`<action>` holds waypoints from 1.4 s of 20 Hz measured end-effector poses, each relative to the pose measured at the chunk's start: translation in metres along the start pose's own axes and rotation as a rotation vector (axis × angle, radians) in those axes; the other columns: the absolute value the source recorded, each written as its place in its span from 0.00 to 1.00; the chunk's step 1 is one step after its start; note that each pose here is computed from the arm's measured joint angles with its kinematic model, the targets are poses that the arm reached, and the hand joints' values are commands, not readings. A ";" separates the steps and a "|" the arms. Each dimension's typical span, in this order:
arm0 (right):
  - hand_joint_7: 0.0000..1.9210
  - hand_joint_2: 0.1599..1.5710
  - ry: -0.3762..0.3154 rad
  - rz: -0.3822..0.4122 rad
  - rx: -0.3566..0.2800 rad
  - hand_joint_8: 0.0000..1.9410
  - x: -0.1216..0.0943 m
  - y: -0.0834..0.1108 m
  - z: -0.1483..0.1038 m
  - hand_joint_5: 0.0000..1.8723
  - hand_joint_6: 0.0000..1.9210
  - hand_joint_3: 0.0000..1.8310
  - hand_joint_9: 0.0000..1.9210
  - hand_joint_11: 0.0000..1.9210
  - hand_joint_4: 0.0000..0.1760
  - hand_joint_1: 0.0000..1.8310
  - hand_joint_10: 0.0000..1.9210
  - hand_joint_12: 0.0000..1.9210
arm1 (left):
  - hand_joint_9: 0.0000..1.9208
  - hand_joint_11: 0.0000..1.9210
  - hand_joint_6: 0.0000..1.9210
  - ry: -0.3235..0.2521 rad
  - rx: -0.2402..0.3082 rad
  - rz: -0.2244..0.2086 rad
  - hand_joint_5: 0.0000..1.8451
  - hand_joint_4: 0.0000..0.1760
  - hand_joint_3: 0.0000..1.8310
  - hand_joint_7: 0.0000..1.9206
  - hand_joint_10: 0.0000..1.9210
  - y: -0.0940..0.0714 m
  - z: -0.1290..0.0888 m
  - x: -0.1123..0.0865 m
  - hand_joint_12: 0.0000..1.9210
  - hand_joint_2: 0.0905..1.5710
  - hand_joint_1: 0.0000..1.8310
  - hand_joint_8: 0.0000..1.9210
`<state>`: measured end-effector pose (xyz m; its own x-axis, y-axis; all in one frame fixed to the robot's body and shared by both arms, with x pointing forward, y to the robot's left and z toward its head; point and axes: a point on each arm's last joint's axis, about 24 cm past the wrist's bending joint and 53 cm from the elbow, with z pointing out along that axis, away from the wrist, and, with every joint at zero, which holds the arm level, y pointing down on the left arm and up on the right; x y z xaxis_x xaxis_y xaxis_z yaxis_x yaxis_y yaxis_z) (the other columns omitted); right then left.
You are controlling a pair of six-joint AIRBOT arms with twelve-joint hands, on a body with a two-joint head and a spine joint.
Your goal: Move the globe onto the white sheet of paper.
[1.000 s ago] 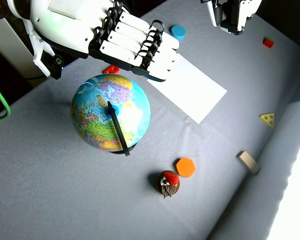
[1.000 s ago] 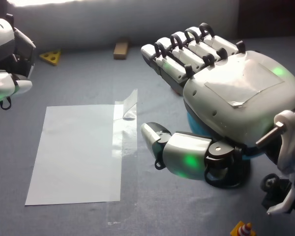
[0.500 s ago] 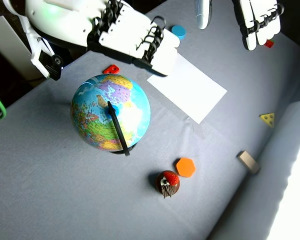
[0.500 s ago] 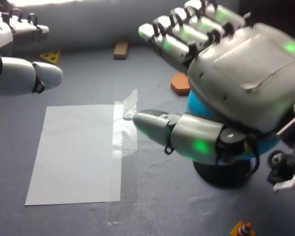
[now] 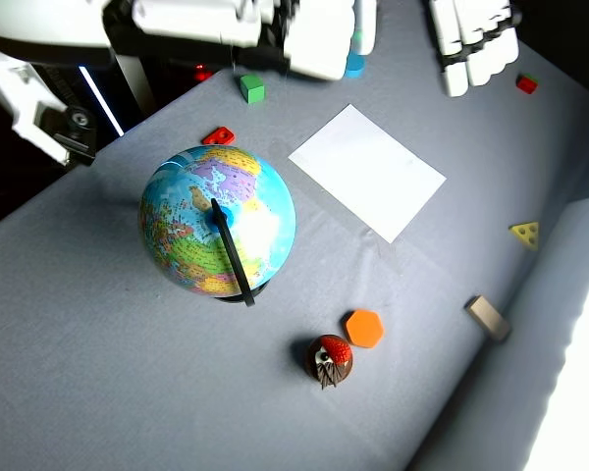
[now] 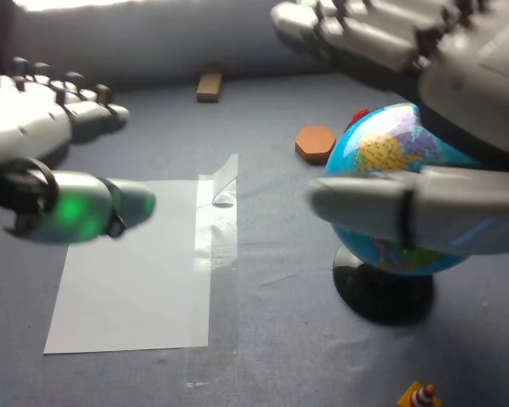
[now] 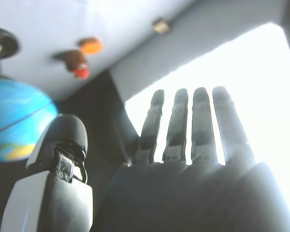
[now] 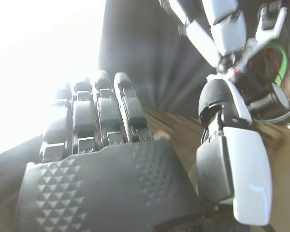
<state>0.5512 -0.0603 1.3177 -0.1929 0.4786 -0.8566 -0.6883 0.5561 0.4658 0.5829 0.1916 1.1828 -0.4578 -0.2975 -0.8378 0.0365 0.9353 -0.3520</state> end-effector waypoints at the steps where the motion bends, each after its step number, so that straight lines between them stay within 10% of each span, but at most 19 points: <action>1: 0.06 0.70 0.015 0.021 0.014 0.00 -0.001 -0.014 -0.004 0.05 0.00 0.00 0.06 0.00 0.00 0.02 0.00 0.07 | 0.00 0.00 0.00 0.010 0.000 -0.011 0.04 0.19 0.01 0.02 0.00 -0.003 -0.003 0.005 0.00 0.76 0.00 0.00; 5: 0.06 0.69 -0.041 -0.178 0.079 0.00 -0.027 -0.046 -0.013 0.06 0.00 0.00 0.06 0.00 0.00 0.03 0.00 0.13 | 0.00 0.00 0.00 0.007 0.010 -0.093 0.03 0.18 0.01 0.02 0.00 -0.018 -0.016 0.021 0.00 0.76 0.00 0.00; 11: 0.05 0.69 -0.040 -0.091 0.047 0.00 -0.021 -0.033 -0.009 0.07 0.00 0.00 0.06 0.00 0.00 0.01 0.00 0.12 | 0.00 0.00 0.00 0.018 -0.035 -0.230 0.03 0.18 0.01 0.02 0.00 -0.015 -0.031 0.050 0.00 0.76 0.00 0.00; 28: 0.06 0.70 -0.207 -0.030 -0.041 0.00 -0.037 -0.023 0.002 0.06 0.00 0.00 0.05 0.00 0.00 0.01 0.00 0.08 | 0.00 0.00 0.00 0.005 0.083 -0.296 0.03 0.17 0.00 0.01 0.00 -0.028 -0.043 0.141 0.00 0.75 0.00 0.00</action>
<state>0.5757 -0.0890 1.3389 -0.0273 0.5940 -0.8040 -0.7202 0.5460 0.4279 0.4793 0.1319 1.0923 -0.4635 -0.5540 -0.6916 -0.0268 0.7889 -0.6140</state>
